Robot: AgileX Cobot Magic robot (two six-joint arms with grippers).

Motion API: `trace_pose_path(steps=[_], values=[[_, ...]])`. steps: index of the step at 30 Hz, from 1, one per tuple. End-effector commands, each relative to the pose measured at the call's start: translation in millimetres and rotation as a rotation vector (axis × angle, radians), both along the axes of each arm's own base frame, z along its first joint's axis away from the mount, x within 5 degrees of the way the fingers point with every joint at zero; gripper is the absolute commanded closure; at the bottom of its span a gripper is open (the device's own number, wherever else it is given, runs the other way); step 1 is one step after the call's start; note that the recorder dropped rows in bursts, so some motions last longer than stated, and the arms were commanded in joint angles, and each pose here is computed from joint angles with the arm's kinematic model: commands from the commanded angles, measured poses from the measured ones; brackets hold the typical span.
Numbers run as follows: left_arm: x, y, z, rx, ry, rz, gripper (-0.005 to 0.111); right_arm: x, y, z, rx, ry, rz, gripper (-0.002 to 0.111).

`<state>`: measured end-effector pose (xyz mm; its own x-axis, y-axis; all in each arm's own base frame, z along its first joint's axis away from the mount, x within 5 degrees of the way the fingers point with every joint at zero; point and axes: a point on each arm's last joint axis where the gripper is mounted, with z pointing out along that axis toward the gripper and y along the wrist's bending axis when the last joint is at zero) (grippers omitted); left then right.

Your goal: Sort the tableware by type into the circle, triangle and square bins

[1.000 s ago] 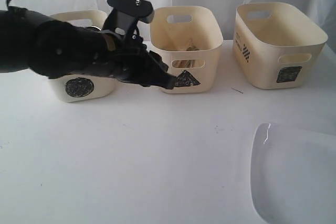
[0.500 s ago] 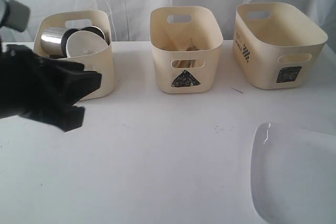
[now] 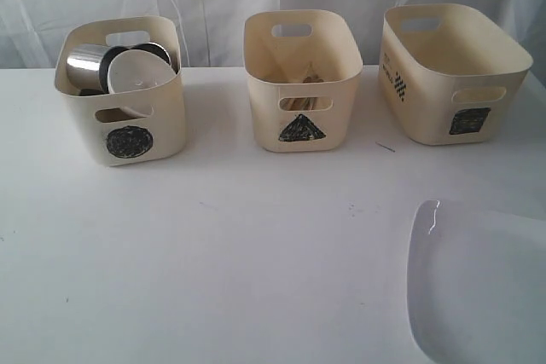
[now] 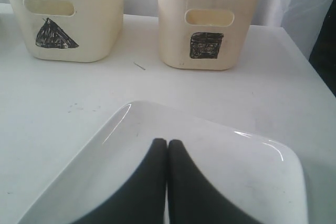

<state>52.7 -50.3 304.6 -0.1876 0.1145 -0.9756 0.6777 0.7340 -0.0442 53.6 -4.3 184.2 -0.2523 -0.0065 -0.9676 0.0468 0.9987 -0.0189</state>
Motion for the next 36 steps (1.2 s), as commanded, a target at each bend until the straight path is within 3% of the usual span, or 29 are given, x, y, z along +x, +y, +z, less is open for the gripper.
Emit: trace_pose_path(steps=[1,6,32,36], values=[[-14,11,-2,-0.009,0.002,-0.011,0.064,0,0,-2,-0.002,-0.001,-0.002,0.108],[-20,16,-14,0.085,0.091,-0.019,0.064,0,0,-2,-0.002,-0.001,-0.002,0.108],[-19,16,-14,0.087,0.09,-0.018,0.064,0,0,-2,-0.002,-0.001,-0.002,0.108],[-22,13,-14,0.038,0.133,-0.045,0.064,0,0,-2,-0.002,-0.001,-0.002,0.108]])
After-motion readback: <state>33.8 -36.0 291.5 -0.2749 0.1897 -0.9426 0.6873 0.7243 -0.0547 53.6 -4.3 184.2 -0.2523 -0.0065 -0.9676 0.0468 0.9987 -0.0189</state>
